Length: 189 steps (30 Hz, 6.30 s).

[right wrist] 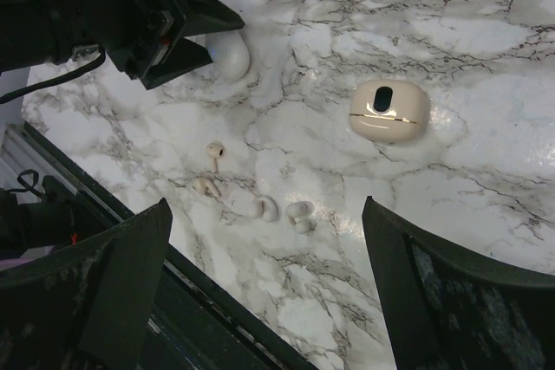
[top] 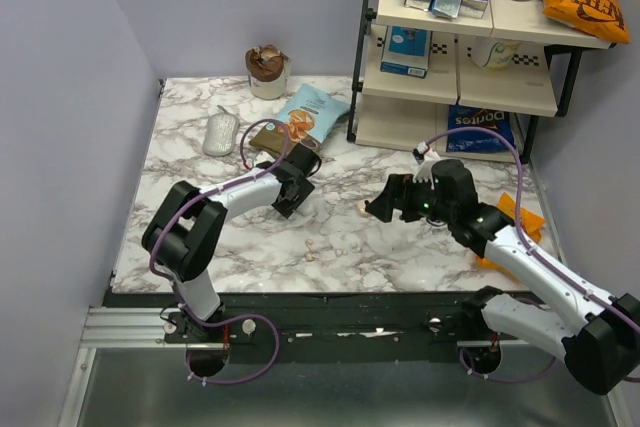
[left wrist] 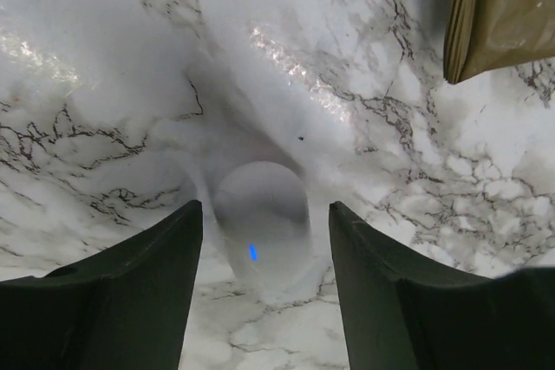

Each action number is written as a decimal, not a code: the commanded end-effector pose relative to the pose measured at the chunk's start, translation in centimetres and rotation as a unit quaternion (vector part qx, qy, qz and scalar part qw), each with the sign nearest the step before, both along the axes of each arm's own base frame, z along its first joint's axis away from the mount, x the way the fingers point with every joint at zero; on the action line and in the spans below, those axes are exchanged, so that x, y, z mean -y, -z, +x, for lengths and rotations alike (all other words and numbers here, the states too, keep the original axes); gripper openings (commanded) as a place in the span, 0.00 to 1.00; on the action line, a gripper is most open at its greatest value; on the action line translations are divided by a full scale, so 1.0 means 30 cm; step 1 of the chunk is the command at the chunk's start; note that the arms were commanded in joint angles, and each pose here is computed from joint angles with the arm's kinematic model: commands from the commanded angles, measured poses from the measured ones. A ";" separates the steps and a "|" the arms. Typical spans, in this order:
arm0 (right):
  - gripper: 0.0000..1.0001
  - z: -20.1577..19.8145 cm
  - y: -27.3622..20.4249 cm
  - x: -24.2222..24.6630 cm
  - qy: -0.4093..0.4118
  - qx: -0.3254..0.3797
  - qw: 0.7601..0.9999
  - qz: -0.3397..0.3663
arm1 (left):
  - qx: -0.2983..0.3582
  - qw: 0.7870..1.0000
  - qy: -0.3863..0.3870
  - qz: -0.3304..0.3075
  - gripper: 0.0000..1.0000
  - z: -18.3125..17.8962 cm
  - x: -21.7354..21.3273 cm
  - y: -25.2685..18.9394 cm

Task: Insert the wireless bluetooth earbuds into the charging case
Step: Adjust the charging case at the center of the board, then pick up the charging case at the center of the board, then open the charging case.

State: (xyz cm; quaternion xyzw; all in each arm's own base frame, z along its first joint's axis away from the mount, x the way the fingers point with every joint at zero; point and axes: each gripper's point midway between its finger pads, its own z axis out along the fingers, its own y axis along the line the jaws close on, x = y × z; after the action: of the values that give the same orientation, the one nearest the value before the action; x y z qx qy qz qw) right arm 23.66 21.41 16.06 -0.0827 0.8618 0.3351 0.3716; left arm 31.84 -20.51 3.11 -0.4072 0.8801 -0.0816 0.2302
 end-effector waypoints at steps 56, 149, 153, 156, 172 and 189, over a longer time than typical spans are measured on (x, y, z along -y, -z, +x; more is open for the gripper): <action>0.99 -0.020 0.005 0.008 -0.012 -0.007 1.000 -0.019 | 0.022 0.728 0.658 0.191 0.94 0.013 0.038 0.035; 0.85 -0.096 -0.240 -0.307 -0.169 0.068 0.979 -0.092 | 0.654 0.502 0.540 0.168 0.00 -0.434 0.250 -0.736; 0.84 -0.092 -0.239 -0.293 -0.159 0.068 0.980 -0.097 | 0.655 0.503 0.538 0.169 0.00 -0.436 0.244 -0.739; 0.84 -0.086 -0.247 -0.278 -0.147 0.073 0.981 -0.099 | 0.651 0.505 0.541 0.171 0.00 -0.436 0.243 -0.729; 0.83 -0.053 -0.276 -0.224 -0.107 0.083 0.985 -0.105 | 0.650 0.514 0.530 0.181 0.00 -0.431 0.219 -0.725; 0.82 -0.139 -0.420 -0.302 -0.200 0.120 0.972 -0.011 | 0.648 0.517 0.529 0.183 0.00 -0.421 0.226 -0.731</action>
State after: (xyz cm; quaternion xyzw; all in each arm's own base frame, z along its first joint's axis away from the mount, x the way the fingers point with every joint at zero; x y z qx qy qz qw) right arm 20.49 28.98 27.89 -0.2642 0.8005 0.3468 0.4113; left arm 19.00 -27.13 23.51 0.3602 0.5477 -0.2663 0.7067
